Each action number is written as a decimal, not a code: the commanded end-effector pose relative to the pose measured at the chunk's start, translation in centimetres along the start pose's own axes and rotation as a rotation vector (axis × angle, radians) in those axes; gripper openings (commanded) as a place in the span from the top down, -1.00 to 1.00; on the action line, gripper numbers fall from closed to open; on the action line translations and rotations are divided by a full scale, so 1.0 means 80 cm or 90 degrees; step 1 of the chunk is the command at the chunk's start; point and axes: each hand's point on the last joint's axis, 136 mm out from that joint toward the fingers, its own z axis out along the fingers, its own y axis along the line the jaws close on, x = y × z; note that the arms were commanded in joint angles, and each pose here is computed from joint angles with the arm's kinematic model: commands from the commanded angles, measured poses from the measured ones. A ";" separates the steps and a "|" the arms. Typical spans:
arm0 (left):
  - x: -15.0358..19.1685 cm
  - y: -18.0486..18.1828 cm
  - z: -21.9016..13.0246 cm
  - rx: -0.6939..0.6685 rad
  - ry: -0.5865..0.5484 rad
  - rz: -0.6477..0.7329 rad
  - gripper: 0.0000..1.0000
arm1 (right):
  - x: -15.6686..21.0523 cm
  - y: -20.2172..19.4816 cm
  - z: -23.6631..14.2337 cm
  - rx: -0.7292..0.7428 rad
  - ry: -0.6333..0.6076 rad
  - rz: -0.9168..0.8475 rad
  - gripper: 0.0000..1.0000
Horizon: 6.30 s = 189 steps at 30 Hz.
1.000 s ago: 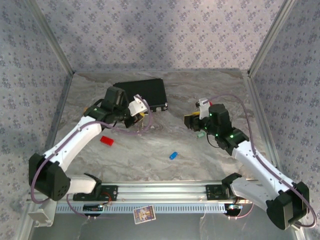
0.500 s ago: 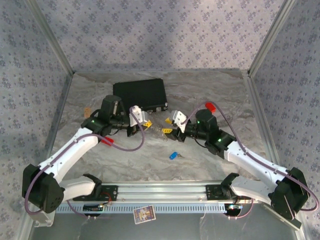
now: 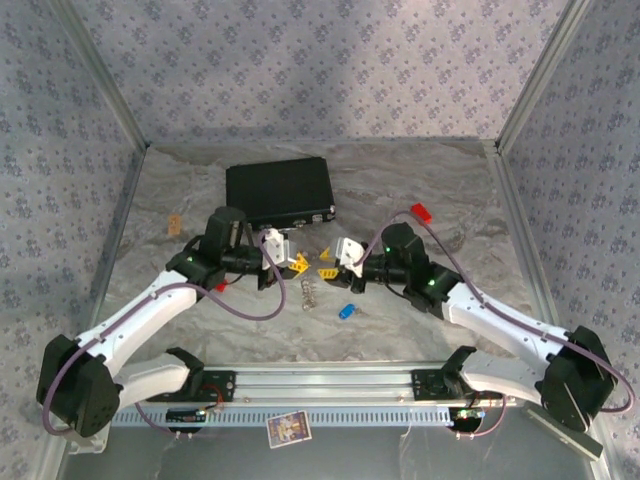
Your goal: Put the keys on the keyring
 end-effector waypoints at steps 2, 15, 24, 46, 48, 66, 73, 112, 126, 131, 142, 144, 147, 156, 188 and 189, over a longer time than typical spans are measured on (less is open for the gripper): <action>-0.026 -0.010 -0.003 0.016 -0.058 0.028 1.00 | -0.007 0.013 0.009 -0.033 -0.006 -0.011 0.39; -0.028 -0.020 -0.005 0.017 -0.075 0.031 1.00 | -0.008 0.019 0.021 -0.041 -0.011 -0.001 0.60; -0.028 -0.021 -0.006 0.016 -0.073 0.033 1.00 | -0.014 0.015 0.025 -0.031 -0.016 -0.004 0.99; 0.014 -0.022 -0.017 -0.039 0.024 0.008 0.32 | -0.020 0.021 0.022 -0.045 -0.018 -0.026 1.00; 0.014 -0.024 -0.015 -0.029 0.023 0.005 0.34 | -0.020 0.023 0.023 -0.049 -0.020 -0.026 1.00; 0.009 -0.028 -0.015 -0.012 0.013 0.005 0.55 | -0.028 0.026 0.035 -0.065 -0.021 -0.033 1.00; -0.001 -0.029 -0.015 -0.006 0.000 -0.001 0.66 | -0.027 0.029 0.041 -0.075 -0.015 -0.033 1.00; -0.005 0.057 -0.044 -0.372 0.170 -0.961 1.00 | -0.042 0.018 0.096 0.112 -0.116 0.039 0.56; -0.010 0.034 -0.036 -0.335 0.171 -1.249 1.00 | 0.009 -0.040 0.086 0.245 -0.115 0.051 0.51; -0.004 0.025 -0.040 -0.340 0.184 -1.302 1.00 | 0.008 -0.042 0.083 0.262 -0.139 0.031 0.43; 0.009 0.012 -0.035 -0.341 0.170 -1.432 1.00 | 0.004 -0.013 0.071 0.216 -0.174 -0.022 0.42; 0.011 0.012 -0.036 -0.345 0.170 -1.437 1.00 | 0.003 -0.007 0.070 0.203 -0.178 -0.030 0.43; 0.012 0.011 -0.037 -0.346 0.166 -1.443 1.00 | 0.002 0.003 0.069 0.181 -0.183 -0.040 0.45; 0.027 0.008 -0.052 -0.376 0.160 -1.451 1.00 | 0.012 0.014 0.063 0.162 -0.153 -0.048 0.47; 0.031 -0.002 -0.051 -0.359 0.152 -1.482 1.00 | -0.003 0.012 0.105 0.158 -0.168 -0.048 0.60; 0.032 -0.003 -0.051 -0.359 0.153 -1.482 1.00 | -0.004 0.011 0.106 0.159 -0.170 -0.047 0.60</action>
